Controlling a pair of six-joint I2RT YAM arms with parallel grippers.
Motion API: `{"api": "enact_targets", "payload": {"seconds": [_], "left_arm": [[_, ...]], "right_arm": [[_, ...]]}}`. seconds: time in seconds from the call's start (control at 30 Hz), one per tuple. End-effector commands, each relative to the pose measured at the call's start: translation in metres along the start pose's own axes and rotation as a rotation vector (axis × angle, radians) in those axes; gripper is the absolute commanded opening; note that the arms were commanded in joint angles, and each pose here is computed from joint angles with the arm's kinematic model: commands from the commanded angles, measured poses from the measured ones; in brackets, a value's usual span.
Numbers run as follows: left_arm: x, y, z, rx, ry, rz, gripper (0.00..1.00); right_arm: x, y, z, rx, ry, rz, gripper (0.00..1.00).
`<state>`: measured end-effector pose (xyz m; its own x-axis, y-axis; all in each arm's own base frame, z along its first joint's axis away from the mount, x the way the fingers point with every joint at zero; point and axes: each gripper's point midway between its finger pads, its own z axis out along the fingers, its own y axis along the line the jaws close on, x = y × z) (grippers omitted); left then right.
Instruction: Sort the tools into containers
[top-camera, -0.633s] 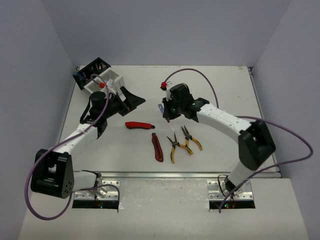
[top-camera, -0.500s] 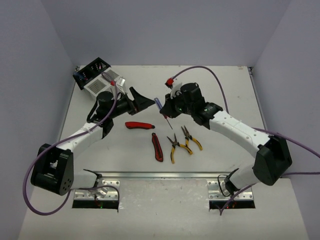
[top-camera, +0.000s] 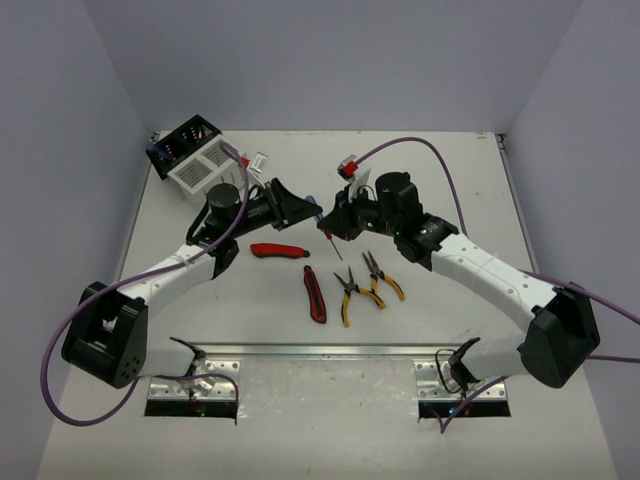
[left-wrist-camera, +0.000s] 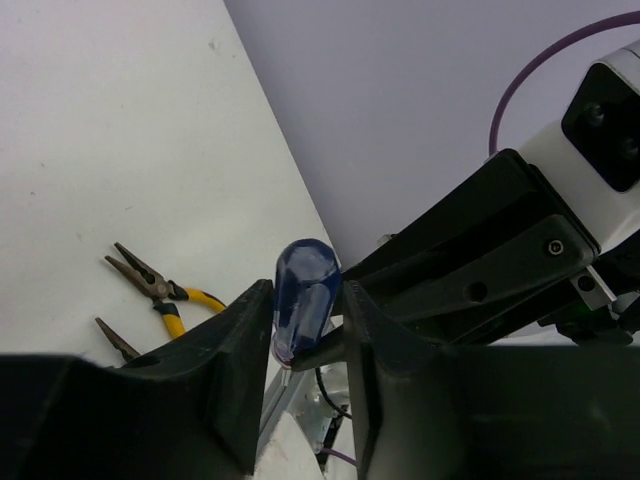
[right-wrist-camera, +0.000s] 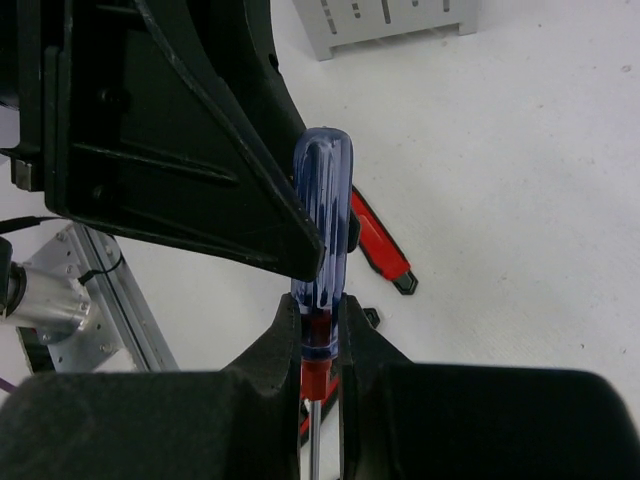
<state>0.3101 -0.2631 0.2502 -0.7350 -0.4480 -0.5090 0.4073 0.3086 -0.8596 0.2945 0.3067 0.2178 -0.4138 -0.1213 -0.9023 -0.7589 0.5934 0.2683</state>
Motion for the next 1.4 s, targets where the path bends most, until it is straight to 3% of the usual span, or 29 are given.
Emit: {"api": "enact_targets", "payload": {"seconds": [0.0, 0.03, 0.1, 0.13, 0.33, 0.37, 0.43, 0.47, 0.5, 0.63, 0.77, 0.87, 0.97, 1.1, 1.37], "left_arm": [[-0.005, -0.032, 0.009, 0.091, -0.001, 0.06, 0.27], [-0.005, -0.033, 0.01, 0.086, 0.0, 0.061, 0.24], [-0.006, -0.031, 0.012, 0.066, 0.003, 0.073, 0.03], [-0.008, -0.029, 0.013, 0.047, -0.003, 0.081, 0.0], [-0.034, -0.01, 0.015, -0.131, -0.082, 0.126, 0.0], [-0.042, -0.008, 0.015, -0.17, -0.108, 0.139, 0.0], [-0.059, -0.002, 0.012, -0.253, -0.165, 0.157, 0.0], [-0.07, 0.007, 0.007, -0.323, -0.204, 0.157, 0.0], [-0.086, 0.023, -0.005, -0.438, -0.262, 0.15, 0.0], [-0.13, 0.043, -0.034, -0.577, -0.381, 0.109, 0.0], [-0.228, 0.083, -0.126, -0.994, -0.722, 0.14, 0.0], [-0.279, 0.073, -0.178, -1.182, -0.94, 0.219, 0.0], [-0.32, 0.081, -0.214, -1.308, -1.066, 0.278, 0.0], [-0.355, 0.118, -0.25, -1.449, -1.112, 0.293, 0.0], [-0.394, 0.198, -0.271, -1.445, -1.029, 0.263, 0.0]], "right_arm": [[-0.034, 0.017, 0.0, -0.078, -0.094, -0.05, 0.0], [-0.033, 0.016, 0.001, -0.077, -0.092, -0.05, 0.0], [-0.033, 0.014, 0.001, -0.064, -0.096, -0.054, 0.0], [-0.033, 0.013, 0.0, -0.057, -0.098, -0.054, 0.0], [-0.026, 0.006, -0.003, -0.019, -0.088, -0.064, 0.05], [-0.025, 0.005, -0.002, -0.018, -0.083, -0.07, 0.24], [-0.019, -0.002, 0.0, 0.012, -0.052, -0.064, 0.84], [-0.017, -0.005, 0.0, 0.03, -0.042, -0.061, 0.96], [-0.017, -0.011, 0.0, 0.068, -0.035, -0.06, 0.98], [0.002, -0.024, -0.011, 0.141, 0.006, -0.061, 0.99], [0.01, -0.03, -0.036, 0.21, -0.03, -0.057, 0.99], [0.013, -0.022, -0.048, 0.19, -0.05, -0.035, 0.99], [0.022, -0.007, -0.051, 0.113, -0.051, 0.0, 0.99], [0.035, 0.014, -0.056, 0.005, -0.023, 0.031, 0.99], [0.057, 0.019, -0.071, -0.007, 0.025, 0.044, 0.99]]}}
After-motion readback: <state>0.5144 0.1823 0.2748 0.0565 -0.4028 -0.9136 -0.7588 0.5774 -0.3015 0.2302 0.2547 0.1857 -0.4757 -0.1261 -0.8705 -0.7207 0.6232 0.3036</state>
